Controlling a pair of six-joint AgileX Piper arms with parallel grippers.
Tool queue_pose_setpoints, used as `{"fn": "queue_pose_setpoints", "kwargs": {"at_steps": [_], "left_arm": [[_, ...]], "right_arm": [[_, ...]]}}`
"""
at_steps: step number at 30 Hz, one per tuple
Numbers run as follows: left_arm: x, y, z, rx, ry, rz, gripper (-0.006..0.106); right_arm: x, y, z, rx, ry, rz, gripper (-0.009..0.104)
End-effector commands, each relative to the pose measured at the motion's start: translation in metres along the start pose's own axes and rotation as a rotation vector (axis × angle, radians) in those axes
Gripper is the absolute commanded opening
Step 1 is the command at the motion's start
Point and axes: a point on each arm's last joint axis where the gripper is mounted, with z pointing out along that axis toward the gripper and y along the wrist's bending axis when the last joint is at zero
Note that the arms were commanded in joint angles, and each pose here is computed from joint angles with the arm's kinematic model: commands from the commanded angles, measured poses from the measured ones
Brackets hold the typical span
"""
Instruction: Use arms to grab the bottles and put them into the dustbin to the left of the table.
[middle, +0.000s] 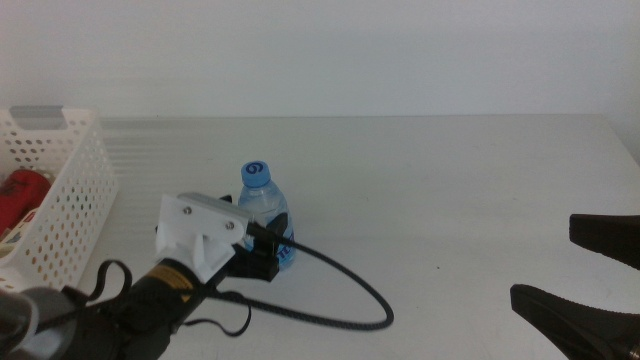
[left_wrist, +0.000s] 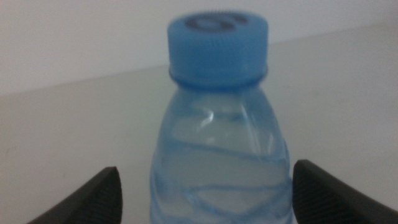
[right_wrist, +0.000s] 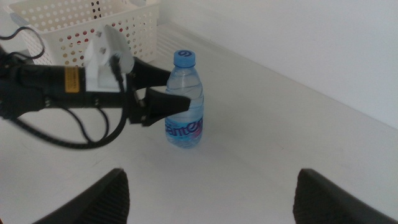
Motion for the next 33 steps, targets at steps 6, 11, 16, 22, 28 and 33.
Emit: {"fn": "queue_pose_setpoints", "kwargs": {"at_steps": [6,11,16,22,28,33], "left_arm": [[-0.025,0.005,0.024,0.054,-0.157,-0.045,0.090],[-0.020,0.005,0.044,0.068,-0.142,-0.080,0.090],[-0.015,0.003,0.059,0.086,-0.137,-0.077,0.090],[-0.011,0.003,0.062,0.090,-0.131,-0.076,0.087],[-0.009,0.002,0.061,0.103,-0.101,-0.059,0.050],[-0.009,-0.001,0.049,0.118,-0.041,-0.073,0.010]], "right_arm": [[-0.015,-0.002,-0.003,0.016,-0.100,-0.012,0.071],[-0.015,-0.002,-0.003,0.016,-0.100,-0.012,0.071],[-0.015,-0.002,-0.003,0.016,-0.100,-0.012,0.071],[-0.015,-0.002,-0.003,0.016,-0.100,-0.012,0.071],[-0.015,-0.002,-0.003,0.016,-0.100,-0.012,0.071],[-0.015,-0.002,-0.003,0.016,-0.100,-0.012,0.071]]}}
